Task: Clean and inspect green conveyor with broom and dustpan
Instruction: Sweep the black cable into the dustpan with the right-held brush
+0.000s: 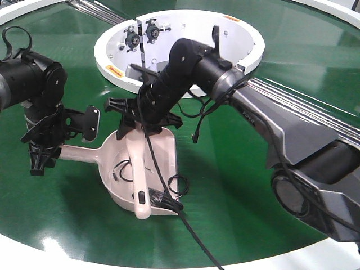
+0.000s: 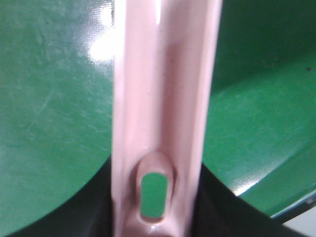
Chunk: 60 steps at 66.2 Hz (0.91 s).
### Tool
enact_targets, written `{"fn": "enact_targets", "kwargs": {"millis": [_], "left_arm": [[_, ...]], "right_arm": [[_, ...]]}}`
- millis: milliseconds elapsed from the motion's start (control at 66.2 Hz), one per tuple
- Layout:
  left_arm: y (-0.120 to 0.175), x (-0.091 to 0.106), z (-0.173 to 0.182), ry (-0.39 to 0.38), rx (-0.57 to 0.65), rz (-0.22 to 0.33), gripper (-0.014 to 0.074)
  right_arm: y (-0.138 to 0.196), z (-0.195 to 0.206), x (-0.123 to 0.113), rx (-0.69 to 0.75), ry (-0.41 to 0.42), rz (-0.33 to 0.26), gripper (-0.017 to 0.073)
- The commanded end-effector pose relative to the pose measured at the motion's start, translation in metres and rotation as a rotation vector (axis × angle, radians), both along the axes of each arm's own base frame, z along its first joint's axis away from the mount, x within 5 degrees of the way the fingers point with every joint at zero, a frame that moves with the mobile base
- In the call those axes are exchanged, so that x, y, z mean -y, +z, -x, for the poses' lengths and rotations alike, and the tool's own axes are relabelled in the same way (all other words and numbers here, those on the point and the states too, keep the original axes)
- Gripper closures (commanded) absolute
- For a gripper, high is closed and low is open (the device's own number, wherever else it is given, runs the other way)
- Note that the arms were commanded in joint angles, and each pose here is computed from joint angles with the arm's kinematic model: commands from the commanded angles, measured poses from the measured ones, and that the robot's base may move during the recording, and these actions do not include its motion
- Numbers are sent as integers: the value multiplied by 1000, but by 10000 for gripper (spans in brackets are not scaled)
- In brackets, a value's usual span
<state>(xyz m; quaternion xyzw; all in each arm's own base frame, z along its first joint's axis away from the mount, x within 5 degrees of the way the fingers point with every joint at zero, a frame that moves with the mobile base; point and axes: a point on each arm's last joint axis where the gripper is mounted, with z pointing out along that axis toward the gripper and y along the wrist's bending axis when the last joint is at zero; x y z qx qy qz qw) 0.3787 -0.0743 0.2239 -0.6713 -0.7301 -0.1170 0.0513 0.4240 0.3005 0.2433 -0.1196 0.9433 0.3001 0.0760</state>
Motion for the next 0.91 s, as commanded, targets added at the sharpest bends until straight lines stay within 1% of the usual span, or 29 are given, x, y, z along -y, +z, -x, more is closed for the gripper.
{"fn": "enact_targets", "kwargs": {"millis": [0,91,181,226,438,574,725,891], "left_arm": [[26,0,4,19,55,20,600],[26,0,4,19,55,20,600],[26,0,4,19,55,20,600],[26,0,4,19,55,20,600],[26,0,4,19,55,20,600],[26,0,4,19,55,20,600],[26,0,4,19,55,20,600],[26,1,4,18,55,20,600]], "right_arm": [[70,17,13,83,24,-90,560],[76,23,21,86,30,-82,560],[75,28,31,71,43,-56,560],[72,32,40,59,56,-38,560],[48,47,82,-29,66,44,560],[27,54,110,-97,48,103,560],[1,57,129,-163,41,124,560],[-22,55,138,-162,18,125,560]]}}
